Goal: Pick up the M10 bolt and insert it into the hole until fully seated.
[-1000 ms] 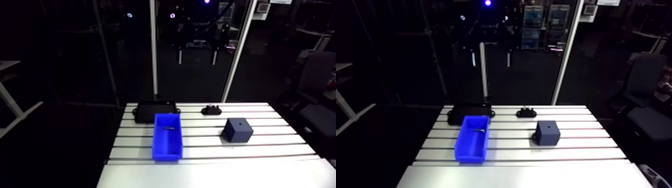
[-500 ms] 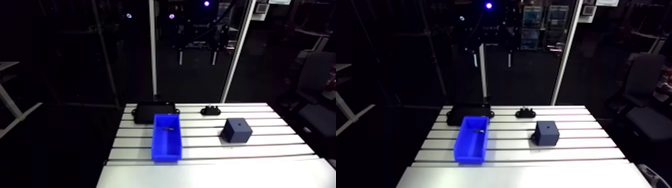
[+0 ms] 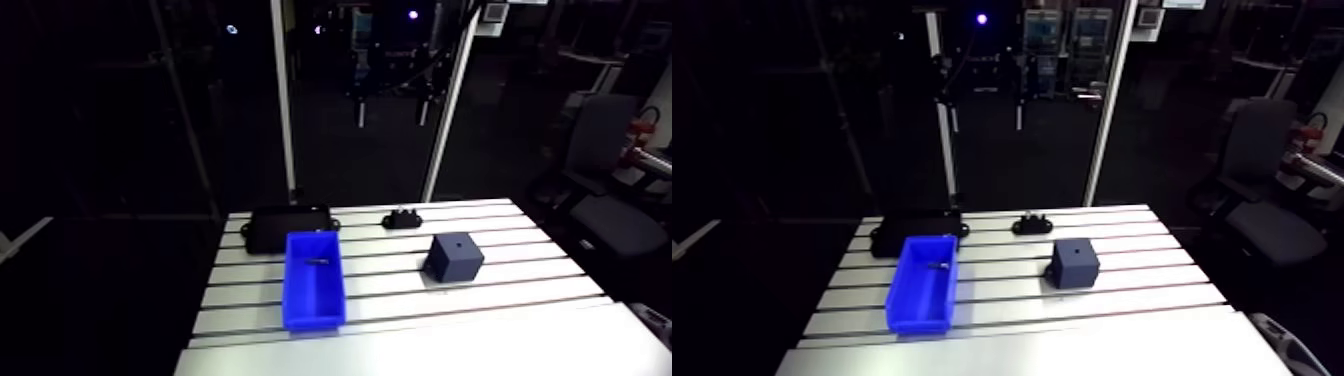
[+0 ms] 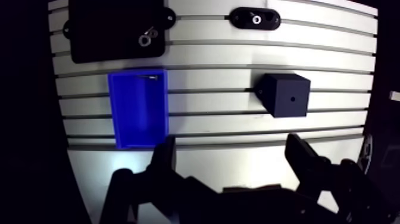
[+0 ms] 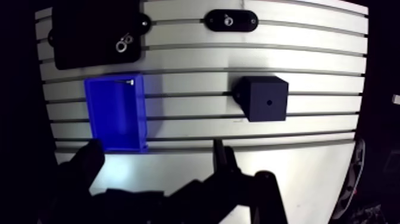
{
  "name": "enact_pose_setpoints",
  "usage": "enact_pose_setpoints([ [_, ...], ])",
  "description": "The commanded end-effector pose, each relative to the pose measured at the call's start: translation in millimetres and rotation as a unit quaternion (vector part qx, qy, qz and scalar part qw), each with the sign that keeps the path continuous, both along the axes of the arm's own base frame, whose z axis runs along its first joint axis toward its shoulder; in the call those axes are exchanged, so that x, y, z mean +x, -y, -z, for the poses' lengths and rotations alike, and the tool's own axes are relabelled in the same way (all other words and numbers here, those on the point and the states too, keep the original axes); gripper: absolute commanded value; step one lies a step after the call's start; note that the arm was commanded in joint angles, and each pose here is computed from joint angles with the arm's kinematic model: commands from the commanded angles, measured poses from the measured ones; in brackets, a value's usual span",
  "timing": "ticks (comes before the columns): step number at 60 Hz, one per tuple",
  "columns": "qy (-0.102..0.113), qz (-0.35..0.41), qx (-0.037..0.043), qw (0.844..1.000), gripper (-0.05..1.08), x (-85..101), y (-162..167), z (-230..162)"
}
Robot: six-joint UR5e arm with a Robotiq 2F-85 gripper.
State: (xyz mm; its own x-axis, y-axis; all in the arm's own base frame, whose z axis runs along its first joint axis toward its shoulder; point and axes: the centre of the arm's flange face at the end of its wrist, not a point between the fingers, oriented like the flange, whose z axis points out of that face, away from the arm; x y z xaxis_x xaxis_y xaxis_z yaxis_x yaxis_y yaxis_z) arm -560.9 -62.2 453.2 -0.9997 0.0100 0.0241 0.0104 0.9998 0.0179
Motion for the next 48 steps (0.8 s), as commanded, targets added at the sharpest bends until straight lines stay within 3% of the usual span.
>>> enact_pose_setpoints([
  [1, -0.023, 0.0, 0.003, 1.0, 0.01, -21.4, -39, 17],
  [20, -0.028, -0.009, 0.0067, 1.0, 0.01, -48.4, -56, 62],
  [28, -0.044, -0.008, 0.0109, 0.999, 0.01, -62.0, -61, 82],
  [48, -0.053, 0.005, 0.0129, 0.999, 0.01, -79.1, -82, 110],
])
